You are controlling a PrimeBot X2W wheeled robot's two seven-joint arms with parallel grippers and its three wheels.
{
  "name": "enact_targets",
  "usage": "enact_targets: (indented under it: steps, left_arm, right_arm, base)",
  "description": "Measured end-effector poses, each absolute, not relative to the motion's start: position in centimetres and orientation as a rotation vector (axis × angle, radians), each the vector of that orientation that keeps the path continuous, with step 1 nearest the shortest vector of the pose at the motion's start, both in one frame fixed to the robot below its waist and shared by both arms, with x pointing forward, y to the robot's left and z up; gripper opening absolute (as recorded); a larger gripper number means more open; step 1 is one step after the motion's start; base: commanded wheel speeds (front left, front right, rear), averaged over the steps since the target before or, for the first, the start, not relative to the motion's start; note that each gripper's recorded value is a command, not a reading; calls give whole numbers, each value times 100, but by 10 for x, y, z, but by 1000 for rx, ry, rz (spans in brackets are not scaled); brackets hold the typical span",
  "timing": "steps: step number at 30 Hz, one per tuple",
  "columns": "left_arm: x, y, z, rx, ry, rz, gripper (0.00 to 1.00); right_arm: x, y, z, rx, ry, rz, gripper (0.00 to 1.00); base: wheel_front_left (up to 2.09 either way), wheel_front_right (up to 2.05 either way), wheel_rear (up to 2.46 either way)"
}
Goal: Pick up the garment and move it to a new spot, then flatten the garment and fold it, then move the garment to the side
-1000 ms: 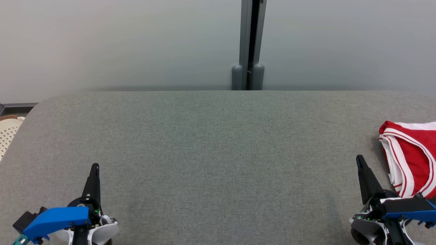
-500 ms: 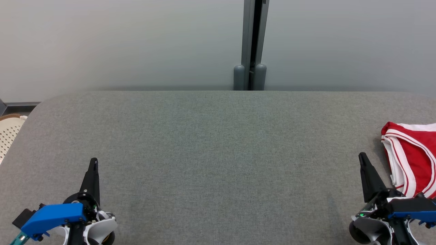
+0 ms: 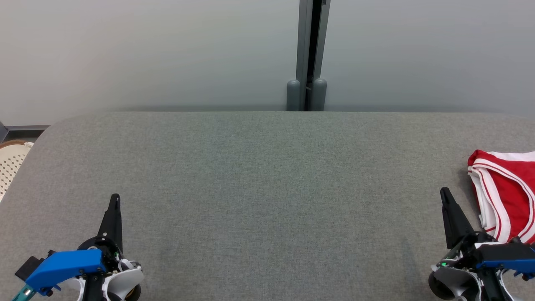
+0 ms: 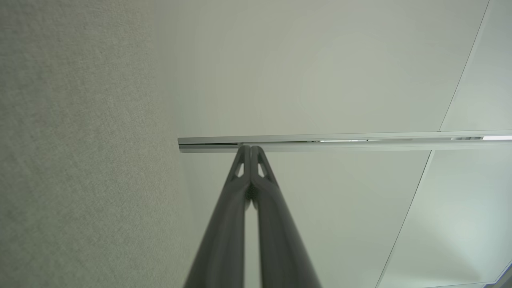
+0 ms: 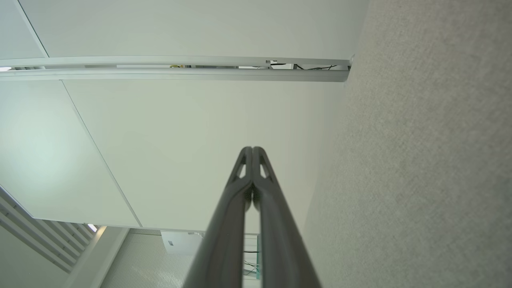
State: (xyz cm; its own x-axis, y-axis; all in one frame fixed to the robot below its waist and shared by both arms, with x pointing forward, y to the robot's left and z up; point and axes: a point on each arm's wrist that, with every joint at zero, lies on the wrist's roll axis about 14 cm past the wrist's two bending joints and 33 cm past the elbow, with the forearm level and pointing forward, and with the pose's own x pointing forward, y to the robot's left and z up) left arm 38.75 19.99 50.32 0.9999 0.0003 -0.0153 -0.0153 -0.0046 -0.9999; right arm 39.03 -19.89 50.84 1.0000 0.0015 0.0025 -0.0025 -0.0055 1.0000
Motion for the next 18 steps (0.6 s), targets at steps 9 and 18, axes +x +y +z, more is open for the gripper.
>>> enact_targets:
  steps: [9, 18]
  left_arm:
    - [387, 200, 503, -1575, 12, 12, 0]
    - [387, 200, 503, -1575, 12, 12, 0]
  right_arm:
    - [390, -199, 508, 1576, -1, 3, 0]
    - [390, -199, 508, 1576, -1, 3, 0]
  base:
    - [0, 0, 0]
    - [0, 0, 0]
